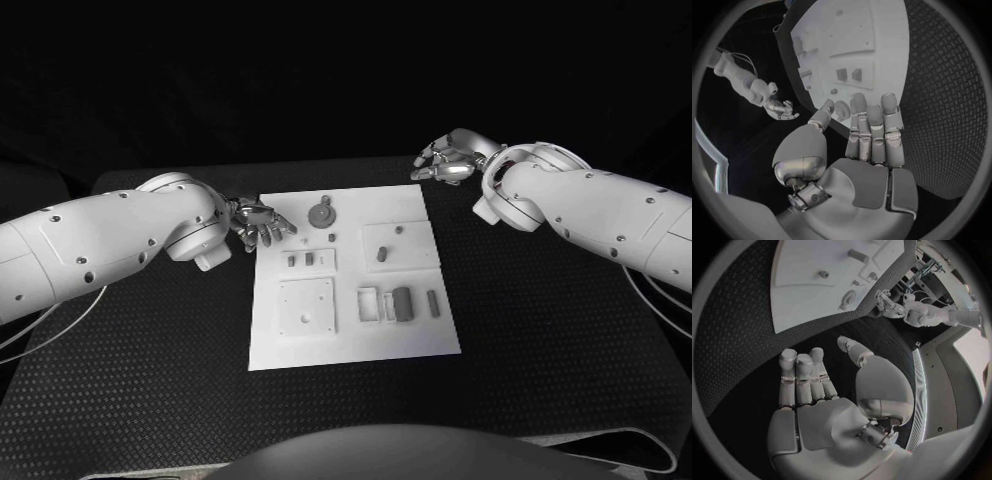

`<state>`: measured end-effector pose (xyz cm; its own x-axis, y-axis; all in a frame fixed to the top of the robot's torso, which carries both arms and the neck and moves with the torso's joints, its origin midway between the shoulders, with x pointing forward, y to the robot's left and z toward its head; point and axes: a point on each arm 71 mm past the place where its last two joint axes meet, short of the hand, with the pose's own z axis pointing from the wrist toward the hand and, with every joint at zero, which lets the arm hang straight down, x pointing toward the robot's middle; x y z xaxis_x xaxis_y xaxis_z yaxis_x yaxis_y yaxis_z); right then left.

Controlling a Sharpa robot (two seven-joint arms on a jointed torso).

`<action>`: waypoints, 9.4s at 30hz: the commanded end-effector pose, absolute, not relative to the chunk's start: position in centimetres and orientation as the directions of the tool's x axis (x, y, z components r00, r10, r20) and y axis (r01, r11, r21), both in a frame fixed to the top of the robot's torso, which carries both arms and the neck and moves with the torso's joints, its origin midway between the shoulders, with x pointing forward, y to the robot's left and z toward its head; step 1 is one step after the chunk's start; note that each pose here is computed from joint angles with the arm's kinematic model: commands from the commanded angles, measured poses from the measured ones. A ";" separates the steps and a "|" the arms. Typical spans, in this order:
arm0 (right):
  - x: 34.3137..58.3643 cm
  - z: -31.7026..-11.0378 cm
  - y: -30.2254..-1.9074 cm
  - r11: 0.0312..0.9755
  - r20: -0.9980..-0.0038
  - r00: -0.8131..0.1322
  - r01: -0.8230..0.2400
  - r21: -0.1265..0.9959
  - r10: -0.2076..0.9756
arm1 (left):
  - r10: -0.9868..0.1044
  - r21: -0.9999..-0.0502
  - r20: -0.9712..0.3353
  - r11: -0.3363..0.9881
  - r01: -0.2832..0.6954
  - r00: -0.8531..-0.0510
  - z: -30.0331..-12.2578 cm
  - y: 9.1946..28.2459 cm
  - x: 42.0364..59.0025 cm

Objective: Assemble the parts on the task board

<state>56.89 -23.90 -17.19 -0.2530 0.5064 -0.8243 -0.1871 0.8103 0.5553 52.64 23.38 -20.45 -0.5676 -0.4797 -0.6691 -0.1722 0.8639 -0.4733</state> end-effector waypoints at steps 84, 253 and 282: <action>56.7 -17.4 -22.7 0.792 -0.812 -0.281 -0.211 0.572 0.512 | -0.037 -0.129 -0.987 0.770 0.625 -0.159 -24.0 13.2 53.3; 56.5 -17.4 -23.4 0.796 -0.813 -0.281 -0.205 0.570 0.510 | -0.098 -0.197 -0.972 0.834 0.515 -0.213 -22.3 19.2 53.3; 56.5 -17.4 -23.4 0.795 -0.813 -0.281 -0.206 0.570 0.510 | -0.067 -0.182 -0.970 0.835 0.520 -0.233 -23.0 19.0 53.2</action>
